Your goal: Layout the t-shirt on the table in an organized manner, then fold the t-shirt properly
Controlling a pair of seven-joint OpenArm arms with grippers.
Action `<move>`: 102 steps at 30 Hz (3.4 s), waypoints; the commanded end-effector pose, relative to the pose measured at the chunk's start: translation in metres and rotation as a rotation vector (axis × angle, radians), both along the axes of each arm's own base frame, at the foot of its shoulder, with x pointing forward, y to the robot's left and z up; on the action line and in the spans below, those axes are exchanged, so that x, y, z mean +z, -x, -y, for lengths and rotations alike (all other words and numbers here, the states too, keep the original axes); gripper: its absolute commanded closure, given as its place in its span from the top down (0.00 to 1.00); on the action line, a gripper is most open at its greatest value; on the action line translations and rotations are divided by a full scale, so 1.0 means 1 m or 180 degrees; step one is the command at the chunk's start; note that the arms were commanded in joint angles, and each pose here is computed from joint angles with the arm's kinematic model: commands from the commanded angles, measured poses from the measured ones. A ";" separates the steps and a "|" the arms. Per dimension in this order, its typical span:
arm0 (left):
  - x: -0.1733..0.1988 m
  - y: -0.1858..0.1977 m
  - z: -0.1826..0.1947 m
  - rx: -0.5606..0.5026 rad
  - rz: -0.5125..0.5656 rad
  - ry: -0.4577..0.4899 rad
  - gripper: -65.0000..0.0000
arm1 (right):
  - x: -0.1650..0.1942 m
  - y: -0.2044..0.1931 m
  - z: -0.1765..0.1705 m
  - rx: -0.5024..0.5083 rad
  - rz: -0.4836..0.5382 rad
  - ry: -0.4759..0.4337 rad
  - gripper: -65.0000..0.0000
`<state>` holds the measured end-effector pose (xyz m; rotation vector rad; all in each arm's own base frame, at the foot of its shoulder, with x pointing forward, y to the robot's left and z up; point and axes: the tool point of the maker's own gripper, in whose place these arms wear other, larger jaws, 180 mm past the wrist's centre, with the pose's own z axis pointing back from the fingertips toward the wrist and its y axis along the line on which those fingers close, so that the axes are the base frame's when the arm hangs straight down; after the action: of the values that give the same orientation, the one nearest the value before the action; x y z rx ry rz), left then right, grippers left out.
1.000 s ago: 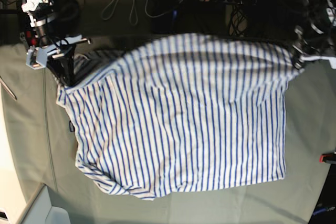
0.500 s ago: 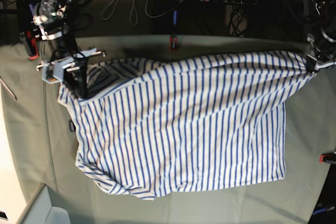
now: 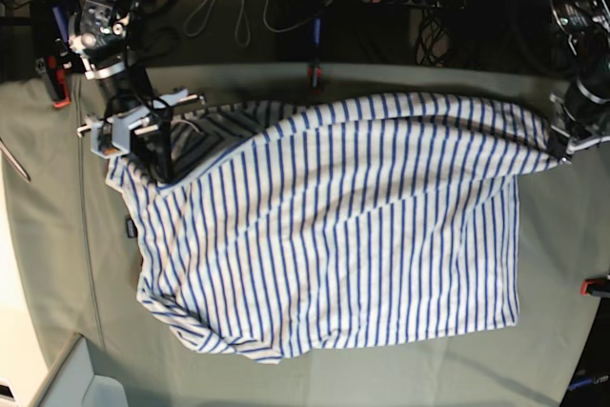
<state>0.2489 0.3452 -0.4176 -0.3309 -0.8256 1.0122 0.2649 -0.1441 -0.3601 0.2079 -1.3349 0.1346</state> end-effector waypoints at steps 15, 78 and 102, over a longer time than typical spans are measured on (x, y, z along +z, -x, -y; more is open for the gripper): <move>0.050 0.018 -0.021 -0.0006 0.0202 -0.0482 0.57 | 0.012 -0.003 0.002 -0.0039 0.0160 -0.0045 0.00; -0.019 0.025 -0.025 0.0041 -0.0433 -0.0265 0.00 | 0.009 0.014 0.028 -0.0231 0.0081 0.0072 0.00; 0.069 0.085 -0.047 0.0312 0.0095 -0.0191 0.00 | 0.061 0.047 0.029 -0.0240 0.0371 0.0088 0.00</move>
<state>0.1600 0.3837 -0.3613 -0.2714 -0.8606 1.0872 0.2166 -0.1695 -0.3109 0.1296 -1.4030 0.1173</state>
